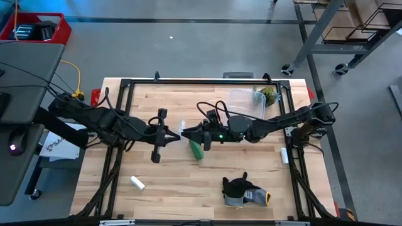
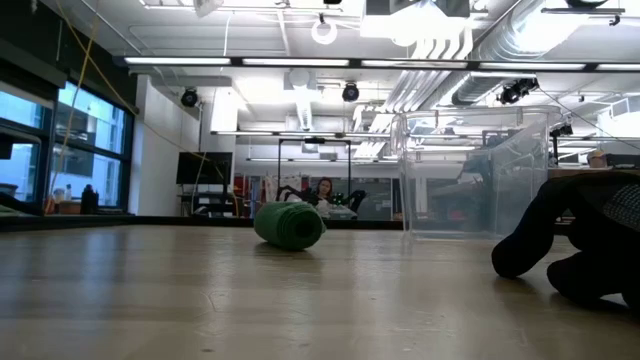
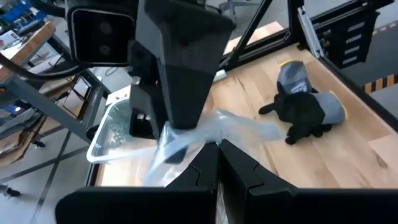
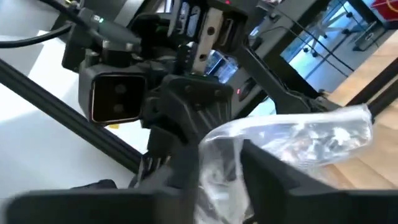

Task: Roll bandage
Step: Open the transparent zip bag

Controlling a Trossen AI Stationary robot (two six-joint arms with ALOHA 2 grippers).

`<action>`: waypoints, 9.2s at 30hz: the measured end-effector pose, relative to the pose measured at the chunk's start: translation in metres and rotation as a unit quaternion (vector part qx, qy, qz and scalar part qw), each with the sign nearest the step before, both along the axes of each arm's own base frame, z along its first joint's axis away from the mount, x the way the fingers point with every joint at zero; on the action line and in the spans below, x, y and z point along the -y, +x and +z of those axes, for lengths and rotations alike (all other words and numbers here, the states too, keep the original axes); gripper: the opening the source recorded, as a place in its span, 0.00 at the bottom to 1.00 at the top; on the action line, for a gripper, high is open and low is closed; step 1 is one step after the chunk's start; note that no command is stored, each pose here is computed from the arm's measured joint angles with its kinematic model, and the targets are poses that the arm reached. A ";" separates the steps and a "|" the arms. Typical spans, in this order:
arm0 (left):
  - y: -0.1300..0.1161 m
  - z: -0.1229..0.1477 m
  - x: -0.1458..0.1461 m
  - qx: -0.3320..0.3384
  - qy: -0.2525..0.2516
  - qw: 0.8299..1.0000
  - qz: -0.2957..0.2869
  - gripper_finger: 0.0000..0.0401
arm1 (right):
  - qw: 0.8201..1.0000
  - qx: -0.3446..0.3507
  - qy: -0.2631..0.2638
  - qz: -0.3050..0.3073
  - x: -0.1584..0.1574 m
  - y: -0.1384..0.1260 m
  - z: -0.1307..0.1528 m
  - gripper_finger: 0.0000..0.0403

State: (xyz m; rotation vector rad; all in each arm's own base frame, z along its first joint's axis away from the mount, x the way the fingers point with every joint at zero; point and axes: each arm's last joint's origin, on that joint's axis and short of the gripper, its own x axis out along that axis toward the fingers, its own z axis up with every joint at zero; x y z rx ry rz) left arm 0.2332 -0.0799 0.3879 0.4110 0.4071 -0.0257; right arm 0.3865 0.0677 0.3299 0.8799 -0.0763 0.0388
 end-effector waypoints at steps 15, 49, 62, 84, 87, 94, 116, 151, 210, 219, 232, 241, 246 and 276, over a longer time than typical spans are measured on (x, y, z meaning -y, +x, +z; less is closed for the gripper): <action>-0.047 0.018 -0.018 0.014 -0.054 0.997 0.055 0.00 | 1.000 -0.002 -0.014 -0.024 -0.007 -0.002 0.000 0.00; -0.070 0.078 -0.036 0.208 -0.440 0.872 -0.054 0.00 | 0.877 -0.075 -0.457 -0.127 -0.062 0.040 0.116 0.38; -0.060 0.076 -0.033 0.211 -0.431 0.876 -0.055 0.00 | 0.811 -0.123 -0.537 -0.199 -0.062 0.039 0.118 0.36; -0.057 0.075 -0.036 0.228 -0.450 0.863 0.002 0.00 | 0.731 -0.140 -0.639 -0.196 -0.066 0.035 0.123 0.36; -0.053 0.073 -0.035 0.220 -0.456 0.862 -0.001 0.00 | 0.729 -0.147 -0.637 -0.204 -0.059 0.037 0.123 0.36; -0.050 0.072 -0.033 0.211 -0.466 0.859 -0.004 0.00 | 0.737 -0.153 -0.631 -0.187 -0.058 0.038 0.119 0.36; -0.071 0.064 -0.043 0.193 -0.436 0.875 0.081 0.00 | 0.728 -0.180 -0.628 -0.208 -0.058 0.036 0.118 0.00; -0.078 0.055 -0.036 0.160 -0.227 0.959 0.063 0.00 | 0.832 -0.148 -0.515 -0.144 -0.038 0.037 0.117 0.28; -0.071 0.049 -0.030 0.145 -0.037 0.979 0.141 0.00 | 0.888 -0.164 -0.430 0.014 -0.041 0.028 0.106 0.00; -0.069 0.036 -0.024 0.076 0.086 0.985 0.132 0.00 | 0.857 -0.191 -0.477 -0.030 -0.047 0.027 0.102 0.00; -0.024 -0.001 0.016 -0.104 0.508 0.854 0.037 0.00 | 0.948 -0.217 -0.215 -0.088 -0.024 0.016 0.110 0.13; -0.036 0.006 0.018 -0.079 0.492 0.865 0.052 0.00 | 0.948 -0.278 -0.057 -0.142 -0.001 0.012 0.097 0.39; -0.045 0.012 0.017 -0.064 0.482 0.872 0.054 0.00 | 0.954 -0.239 0.038 -0.175 0.010 0.016 0.101 0.46; -0.073 0.033 -0.009 0.077 0.044 0.991 0.101 0.00 | 0.928 -0.224 -0.284 -0.086 -0.014 0.025 0.104 0.49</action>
